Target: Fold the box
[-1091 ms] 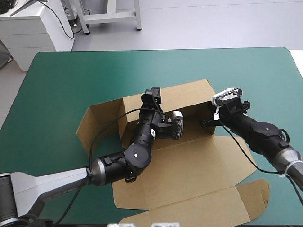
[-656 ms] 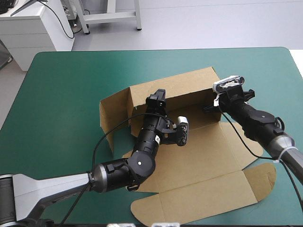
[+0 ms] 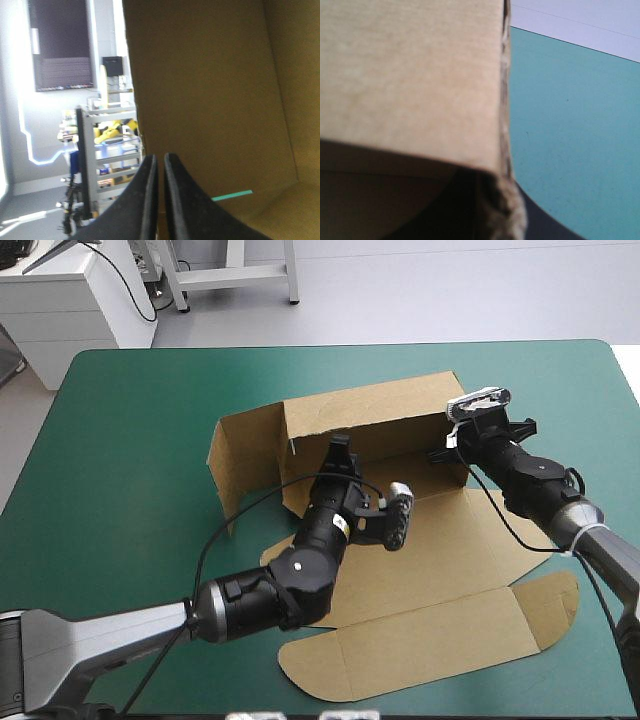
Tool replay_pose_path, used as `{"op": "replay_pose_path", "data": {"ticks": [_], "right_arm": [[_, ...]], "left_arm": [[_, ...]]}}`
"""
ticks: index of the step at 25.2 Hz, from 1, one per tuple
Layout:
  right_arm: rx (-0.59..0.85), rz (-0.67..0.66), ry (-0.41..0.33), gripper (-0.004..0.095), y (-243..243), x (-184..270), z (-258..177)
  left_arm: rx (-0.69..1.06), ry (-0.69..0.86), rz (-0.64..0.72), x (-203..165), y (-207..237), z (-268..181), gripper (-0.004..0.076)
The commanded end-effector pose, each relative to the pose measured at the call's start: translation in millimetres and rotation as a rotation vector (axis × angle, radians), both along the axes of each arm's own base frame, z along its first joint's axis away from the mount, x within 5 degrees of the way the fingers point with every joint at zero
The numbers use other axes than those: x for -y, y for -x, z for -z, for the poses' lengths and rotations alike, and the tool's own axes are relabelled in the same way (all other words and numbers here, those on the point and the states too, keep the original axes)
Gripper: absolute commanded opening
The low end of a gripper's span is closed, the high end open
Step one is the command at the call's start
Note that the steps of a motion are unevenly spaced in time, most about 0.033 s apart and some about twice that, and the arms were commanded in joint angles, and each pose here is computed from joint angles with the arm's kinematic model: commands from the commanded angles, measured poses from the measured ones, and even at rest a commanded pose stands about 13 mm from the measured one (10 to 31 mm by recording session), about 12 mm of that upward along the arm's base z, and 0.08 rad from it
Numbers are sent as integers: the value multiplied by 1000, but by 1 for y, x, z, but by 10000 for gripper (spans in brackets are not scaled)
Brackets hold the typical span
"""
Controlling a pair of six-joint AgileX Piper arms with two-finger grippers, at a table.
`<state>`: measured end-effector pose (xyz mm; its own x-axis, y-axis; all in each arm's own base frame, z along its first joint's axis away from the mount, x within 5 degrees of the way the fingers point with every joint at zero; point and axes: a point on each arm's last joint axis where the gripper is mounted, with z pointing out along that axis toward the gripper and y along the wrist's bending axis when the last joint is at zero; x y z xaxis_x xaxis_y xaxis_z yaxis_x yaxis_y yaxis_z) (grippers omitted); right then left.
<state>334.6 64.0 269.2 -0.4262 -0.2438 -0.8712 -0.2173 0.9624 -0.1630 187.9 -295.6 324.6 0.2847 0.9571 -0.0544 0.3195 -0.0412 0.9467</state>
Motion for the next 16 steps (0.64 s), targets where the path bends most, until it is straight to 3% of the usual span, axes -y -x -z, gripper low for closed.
{"op": "replay_pose_path", "data": {"ticks": [1, 6, 10, 16], "right_arm": [[74, -5, 45, -21, 1, 2, -22], [74, -5, 48, -21, 1, 2, -22], [74, -4, 46, -21, 1, 2, -22], [73, -3, 45, -21, 1, 2, -22]], "left_arm": [[-101, 93, -74, -22, -19, -50, 15], [-564, 360, -188, -83, -63, -113, 15], [-611, 527, -347, -137, -90, -134, 15], [-813, 847, -557, -223, -120, -124, 15]]}}
